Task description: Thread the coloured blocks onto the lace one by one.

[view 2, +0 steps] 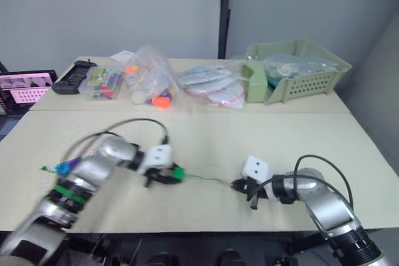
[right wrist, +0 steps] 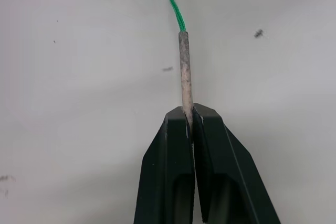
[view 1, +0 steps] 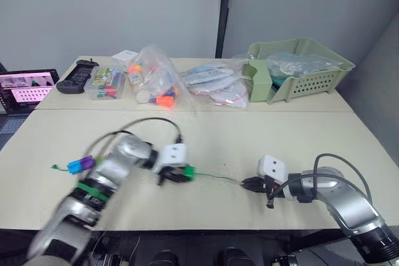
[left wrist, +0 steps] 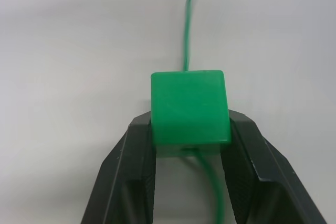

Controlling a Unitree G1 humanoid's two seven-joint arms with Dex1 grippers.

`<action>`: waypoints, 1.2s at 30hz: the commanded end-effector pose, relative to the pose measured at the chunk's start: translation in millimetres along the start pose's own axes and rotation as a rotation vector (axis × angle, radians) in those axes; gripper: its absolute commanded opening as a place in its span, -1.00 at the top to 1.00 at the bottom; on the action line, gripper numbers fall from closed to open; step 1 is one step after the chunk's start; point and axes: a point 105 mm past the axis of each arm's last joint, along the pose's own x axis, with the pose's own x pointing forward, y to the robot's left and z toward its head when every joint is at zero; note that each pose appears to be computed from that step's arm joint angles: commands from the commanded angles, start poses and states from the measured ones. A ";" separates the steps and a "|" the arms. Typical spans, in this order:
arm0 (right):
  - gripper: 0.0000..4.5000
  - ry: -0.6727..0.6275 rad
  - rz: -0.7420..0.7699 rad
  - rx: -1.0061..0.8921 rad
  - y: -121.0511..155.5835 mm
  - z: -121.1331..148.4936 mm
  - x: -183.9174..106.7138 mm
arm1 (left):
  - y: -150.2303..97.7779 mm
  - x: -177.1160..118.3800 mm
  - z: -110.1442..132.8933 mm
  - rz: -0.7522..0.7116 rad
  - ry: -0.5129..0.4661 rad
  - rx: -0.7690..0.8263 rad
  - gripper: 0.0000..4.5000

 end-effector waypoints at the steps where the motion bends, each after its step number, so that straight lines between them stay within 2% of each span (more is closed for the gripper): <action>1: 1.00 -0.024 -0.016 -0.038 -4.6 10.6 -5.6 | 2.5 -20.1 -38.5 0.036 0.105 -0.063 0.47; 5: 1.00 -0.020 -0.018 -0.040 -5.1 10.1 -8.9 | 5.5 -45.8 -63.1 0.072 0.164 -0.100 0.47; 14: 1.00 -0.007 -0.032 -0.039 -7.6 7.9 -14.4 | -6.0 -63.6 -94.6 0.052 0.266 -0.135 0.47; 20: 1.00 -0.001 -0.062 -0.038 -14.0 6.2 -16.5 | -11.6 -73.4 -104.1 0.038 0.297 -0.151 0.47; 23: 1.00 0.004 -0.077 -0.048 -18.4 5.8 -20.8 | -18.8 -89.6 -114.5 0.034 0.331 -0.178 0.47; 29: 1.00 -0.001 -0.073 -0.064 -18.8 6.3 -24.4 | -30.2 -103.4 -125.0 0.015 0.361 -0.202 0.47; 36: 1.00 -0.004 -0.042 -0.087 -15.6 7.4 -23.2 | -38.3 -110.6 -122.1 0.001 0.341 -0.206 0.47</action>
